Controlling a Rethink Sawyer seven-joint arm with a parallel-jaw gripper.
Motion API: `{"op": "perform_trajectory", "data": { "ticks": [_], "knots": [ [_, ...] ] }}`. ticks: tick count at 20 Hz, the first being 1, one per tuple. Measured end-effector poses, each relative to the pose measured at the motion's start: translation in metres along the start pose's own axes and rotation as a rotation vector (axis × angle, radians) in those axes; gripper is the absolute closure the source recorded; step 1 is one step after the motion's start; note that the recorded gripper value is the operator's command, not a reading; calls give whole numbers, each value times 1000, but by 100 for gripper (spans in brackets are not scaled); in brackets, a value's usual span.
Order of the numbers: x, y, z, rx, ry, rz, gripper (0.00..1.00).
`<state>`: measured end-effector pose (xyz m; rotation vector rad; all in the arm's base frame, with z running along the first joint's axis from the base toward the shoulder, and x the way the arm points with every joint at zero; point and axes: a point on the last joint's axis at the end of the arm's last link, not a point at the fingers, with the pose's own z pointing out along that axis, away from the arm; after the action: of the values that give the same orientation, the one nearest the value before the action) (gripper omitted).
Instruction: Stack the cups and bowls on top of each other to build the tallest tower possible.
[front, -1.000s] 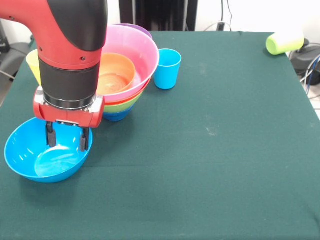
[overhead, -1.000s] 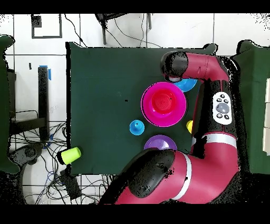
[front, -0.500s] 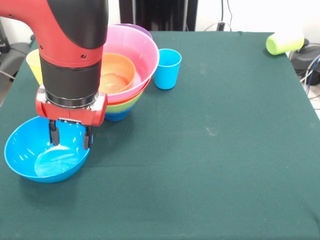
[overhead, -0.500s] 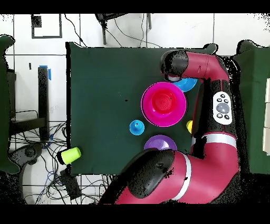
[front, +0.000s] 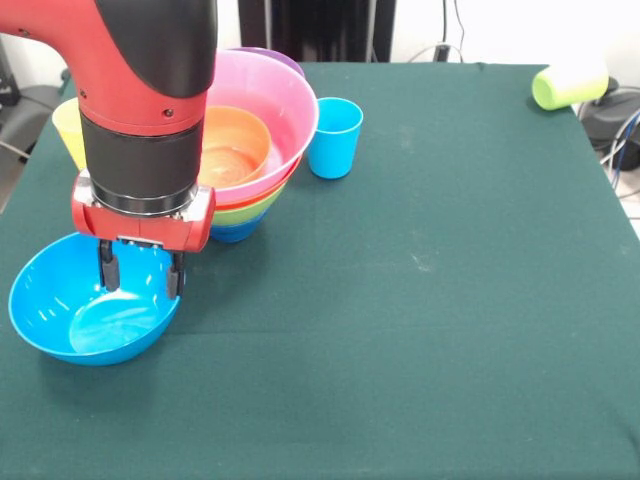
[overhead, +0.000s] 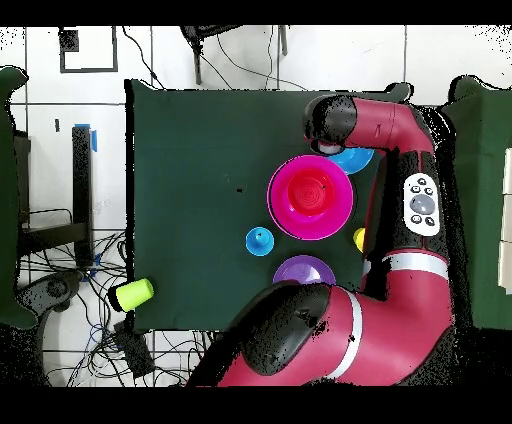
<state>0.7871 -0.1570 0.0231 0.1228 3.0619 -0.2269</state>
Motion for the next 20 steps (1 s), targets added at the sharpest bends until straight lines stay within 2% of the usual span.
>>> {"op": "perform_trajectory", "data": {
  "ticks": [20],
  "knots": [
    [-1,14,-1,-3,0,-16,0]
  ]
}}
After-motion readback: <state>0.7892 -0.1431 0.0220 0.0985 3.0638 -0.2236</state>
